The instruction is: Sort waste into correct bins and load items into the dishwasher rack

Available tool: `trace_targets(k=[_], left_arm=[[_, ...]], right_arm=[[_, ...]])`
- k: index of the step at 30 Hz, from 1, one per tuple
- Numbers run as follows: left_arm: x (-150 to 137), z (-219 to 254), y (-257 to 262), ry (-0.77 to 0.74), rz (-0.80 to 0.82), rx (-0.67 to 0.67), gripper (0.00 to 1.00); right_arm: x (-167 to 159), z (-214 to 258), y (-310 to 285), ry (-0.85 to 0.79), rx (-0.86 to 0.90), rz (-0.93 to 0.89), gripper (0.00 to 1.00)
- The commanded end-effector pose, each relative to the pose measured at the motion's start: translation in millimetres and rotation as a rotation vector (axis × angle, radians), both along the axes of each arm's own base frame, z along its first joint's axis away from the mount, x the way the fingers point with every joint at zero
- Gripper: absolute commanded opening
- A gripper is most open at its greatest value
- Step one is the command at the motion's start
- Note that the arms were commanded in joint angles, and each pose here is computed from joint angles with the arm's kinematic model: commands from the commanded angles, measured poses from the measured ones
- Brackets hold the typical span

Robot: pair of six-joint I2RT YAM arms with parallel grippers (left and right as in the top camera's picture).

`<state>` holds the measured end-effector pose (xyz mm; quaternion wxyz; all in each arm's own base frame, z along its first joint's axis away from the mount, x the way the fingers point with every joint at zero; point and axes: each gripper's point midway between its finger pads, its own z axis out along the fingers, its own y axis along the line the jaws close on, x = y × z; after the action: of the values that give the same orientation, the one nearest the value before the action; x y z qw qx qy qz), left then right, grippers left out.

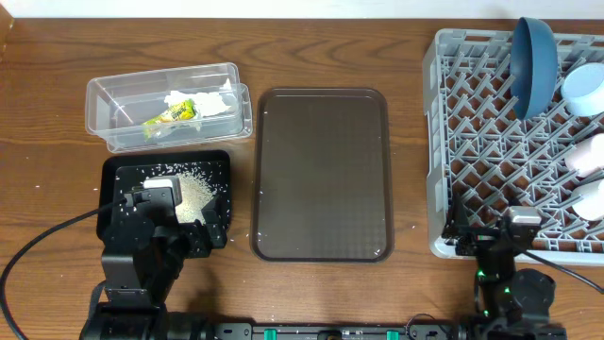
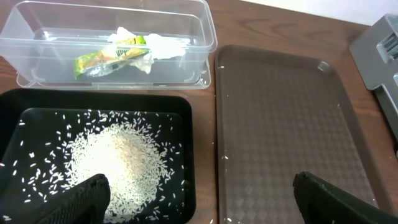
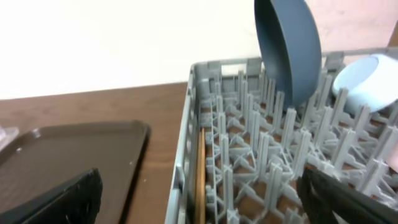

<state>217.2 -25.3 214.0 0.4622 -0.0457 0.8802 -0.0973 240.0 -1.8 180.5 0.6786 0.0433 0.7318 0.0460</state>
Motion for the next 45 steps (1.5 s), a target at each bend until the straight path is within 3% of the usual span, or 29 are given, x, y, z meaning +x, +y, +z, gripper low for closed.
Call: trace_targets(k=[1,9,45], left_arm=[[0,0,3,0.000,0.004,0.021,0.96],[0,-1,3,0.001,0.004,0.021,0.97],[-4,-6,6,0.019,-0.005,0.062,0.97]], right_arm=[[5,-4,5,-0.055,-0.010,0.022,0.99],[6,-24,4,-0.002,-0.008,0.018,0.99],[6,-24,4,-0.002,-0.008,0.019,0.99]])
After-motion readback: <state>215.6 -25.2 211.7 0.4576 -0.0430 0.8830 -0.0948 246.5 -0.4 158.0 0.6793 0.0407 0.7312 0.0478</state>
